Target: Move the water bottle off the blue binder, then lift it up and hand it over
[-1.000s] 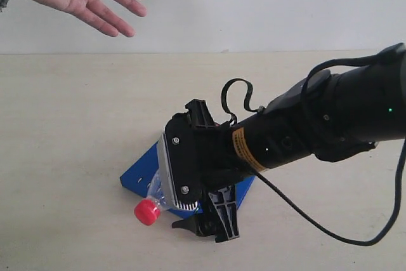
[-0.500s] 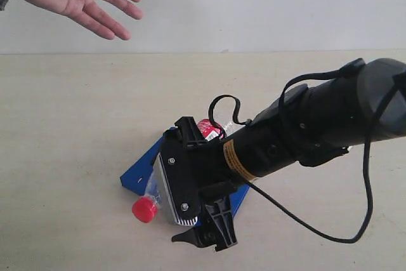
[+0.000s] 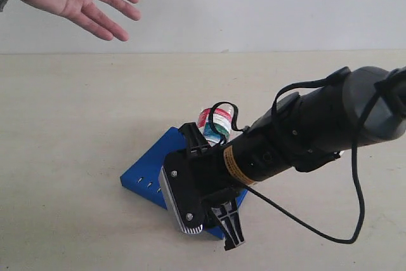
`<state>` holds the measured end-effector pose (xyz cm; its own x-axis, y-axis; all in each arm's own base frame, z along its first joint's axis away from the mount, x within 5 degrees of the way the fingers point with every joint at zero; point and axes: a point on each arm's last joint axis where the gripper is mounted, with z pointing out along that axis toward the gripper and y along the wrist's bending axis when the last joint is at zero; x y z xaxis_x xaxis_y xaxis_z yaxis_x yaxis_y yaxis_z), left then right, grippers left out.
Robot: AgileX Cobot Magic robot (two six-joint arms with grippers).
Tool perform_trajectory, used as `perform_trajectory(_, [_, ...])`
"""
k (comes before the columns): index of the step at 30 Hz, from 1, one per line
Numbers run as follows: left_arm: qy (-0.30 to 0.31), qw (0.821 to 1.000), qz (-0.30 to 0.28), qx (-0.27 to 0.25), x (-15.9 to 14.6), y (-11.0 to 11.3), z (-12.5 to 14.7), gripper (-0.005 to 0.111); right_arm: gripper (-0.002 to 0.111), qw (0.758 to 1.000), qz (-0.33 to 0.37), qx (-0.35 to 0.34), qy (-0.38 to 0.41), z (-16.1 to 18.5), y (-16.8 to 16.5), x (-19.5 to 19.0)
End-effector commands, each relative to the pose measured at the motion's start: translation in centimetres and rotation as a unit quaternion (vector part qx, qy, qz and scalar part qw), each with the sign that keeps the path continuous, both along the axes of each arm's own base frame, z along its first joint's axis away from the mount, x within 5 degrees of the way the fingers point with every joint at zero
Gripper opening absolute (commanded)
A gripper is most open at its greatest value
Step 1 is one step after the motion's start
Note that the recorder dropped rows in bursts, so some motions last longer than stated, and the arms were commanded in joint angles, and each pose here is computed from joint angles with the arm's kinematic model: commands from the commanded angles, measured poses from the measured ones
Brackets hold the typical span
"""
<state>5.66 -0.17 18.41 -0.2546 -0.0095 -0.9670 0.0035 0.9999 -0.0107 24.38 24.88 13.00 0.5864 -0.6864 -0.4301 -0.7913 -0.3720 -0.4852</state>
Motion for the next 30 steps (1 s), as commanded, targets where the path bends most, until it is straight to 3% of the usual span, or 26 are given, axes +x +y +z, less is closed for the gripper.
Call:
perform_trajectory(1, [0.001, 1.000, 0.000, 0.003, 0.1, 0.0, -0.1, 0.004, 0.031, 1.000, -0.004, -0.004, 0.003, -0.3, -0.1, 0.0])
perform_trajectory(17, [0.001, 1.000, 0.000, 0.003, 0.1, 0.0, -0.1, 0.004, 0.034, 1.000, 0.001, 0.014, -0.015, 0.1, 0.1, 0.2])
perform_trajectory(23, [0.001, 1.000, 0.000, 0.003, 0.1, 0.0, -0.1, 0.004, 0.069, 0.998, -0.016, 0.059, -0.004, 1.8, 0.7, -0.3])
perform_trajectory(27, [0.001, 1.000, 0.000, 0.003, 0.1, 0.0, -0.1, 0.004, 0.068, 0.994, -0.037, 0.101, -0.015, 5.5, 1.0, -1.3])
perform_trajectory(30, [0.001, 1.000, 0.000, 0.003, 0.1, 0.0, -0.1, 0.004, 0.069, 0.987, -0.116, 0.108, -0.029, 7.6, -0.5, -1.1])
